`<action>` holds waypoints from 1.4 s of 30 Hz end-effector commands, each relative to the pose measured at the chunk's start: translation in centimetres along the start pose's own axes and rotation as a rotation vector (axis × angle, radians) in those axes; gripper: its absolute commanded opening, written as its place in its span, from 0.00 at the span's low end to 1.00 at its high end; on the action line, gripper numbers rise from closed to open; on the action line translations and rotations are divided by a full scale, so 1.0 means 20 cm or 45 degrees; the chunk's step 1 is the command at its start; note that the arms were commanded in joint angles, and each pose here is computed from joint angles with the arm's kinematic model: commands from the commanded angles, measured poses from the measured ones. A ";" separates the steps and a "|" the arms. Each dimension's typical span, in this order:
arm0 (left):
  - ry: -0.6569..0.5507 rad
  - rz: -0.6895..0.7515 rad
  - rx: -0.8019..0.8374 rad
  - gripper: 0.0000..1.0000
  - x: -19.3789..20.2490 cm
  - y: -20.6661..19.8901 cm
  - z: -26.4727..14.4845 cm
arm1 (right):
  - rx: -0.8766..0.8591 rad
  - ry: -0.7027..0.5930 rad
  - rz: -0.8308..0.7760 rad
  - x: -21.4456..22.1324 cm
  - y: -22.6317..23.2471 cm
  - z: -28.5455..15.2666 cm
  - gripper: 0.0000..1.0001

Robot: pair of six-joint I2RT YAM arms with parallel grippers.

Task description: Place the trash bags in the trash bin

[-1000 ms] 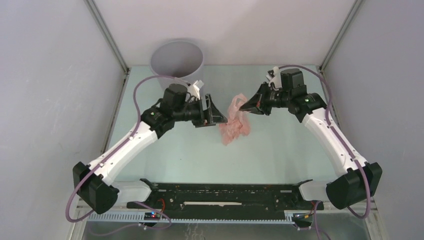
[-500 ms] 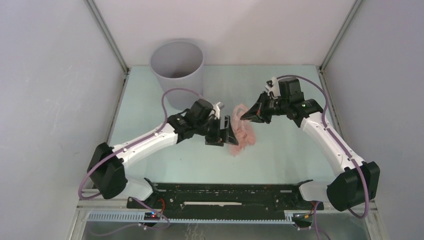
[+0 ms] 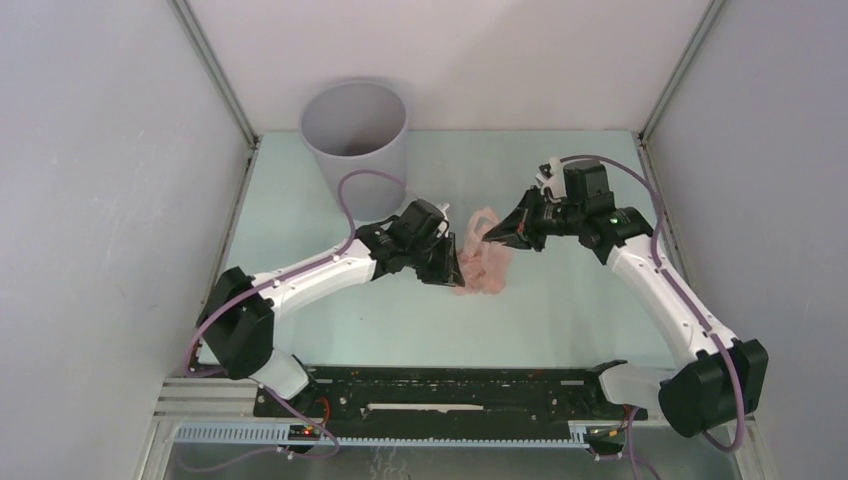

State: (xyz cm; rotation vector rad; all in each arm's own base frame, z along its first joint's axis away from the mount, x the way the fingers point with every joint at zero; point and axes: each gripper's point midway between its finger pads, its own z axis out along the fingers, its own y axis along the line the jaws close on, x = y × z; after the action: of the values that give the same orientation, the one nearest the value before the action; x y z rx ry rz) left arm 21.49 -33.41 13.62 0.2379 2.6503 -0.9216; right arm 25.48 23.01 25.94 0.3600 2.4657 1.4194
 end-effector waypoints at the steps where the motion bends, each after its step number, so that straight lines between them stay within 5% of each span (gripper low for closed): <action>1: -0.162 0.038 -0.109 0.22 -0.07 0.09 -0.11 | 0.032 -0.087 -0.117 0.02 -0.01 -0.14 0.00; 5: -0.245 0.023 -0.214 0.00 -0.01 0.27 -0.25 | 0.169 -0.172 -0.196 0.00 -0.13 -0.23 0.00; 12: -0.482 -0.105 -0.419 0.00 0.08 0.63 -0.54 | 0.448 -0.191 -0.271 -0.01 -0.38 -0.29 0.00; 18: -0.668 -0.325 -0.270 0.00 0.03 0.73 -0.65 | 0.570 -0.197 -0.255 0.00 -0.53 -0.33 0.00; 27: -0.535 -0.326 -0.061 0.00 0.00 0.60 -0.46 | 0.435 -0.050 -0.287 0.10 -0.49 -0.22 0.00; 33: -0.405 -0.348 -0.111 0.36 0.00 0.59 -0.43 | 0.446 0.011 -0.327 0.14 -0.50 -0.17 0.00; 38: -0.549 -0.448 0.015 0.73 -0.07 0.46 -0.59 | 0.442 0.063 -0.359 0.20 -0.50 -0.13 0.00; 42: -0.560 -0.570 0.136 0.85 -0.04 0.37 -0.66 | 0.419 0.061 -0.388 0.21 -0.47 -0.12 0.00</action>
State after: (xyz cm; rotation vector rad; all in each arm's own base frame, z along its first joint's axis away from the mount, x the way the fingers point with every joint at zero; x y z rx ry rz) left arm 21.27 -18.22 14.53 -0.4038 2.3835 -0.9058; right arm 19.48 17.26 17.79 0.0754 2.7073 0.8908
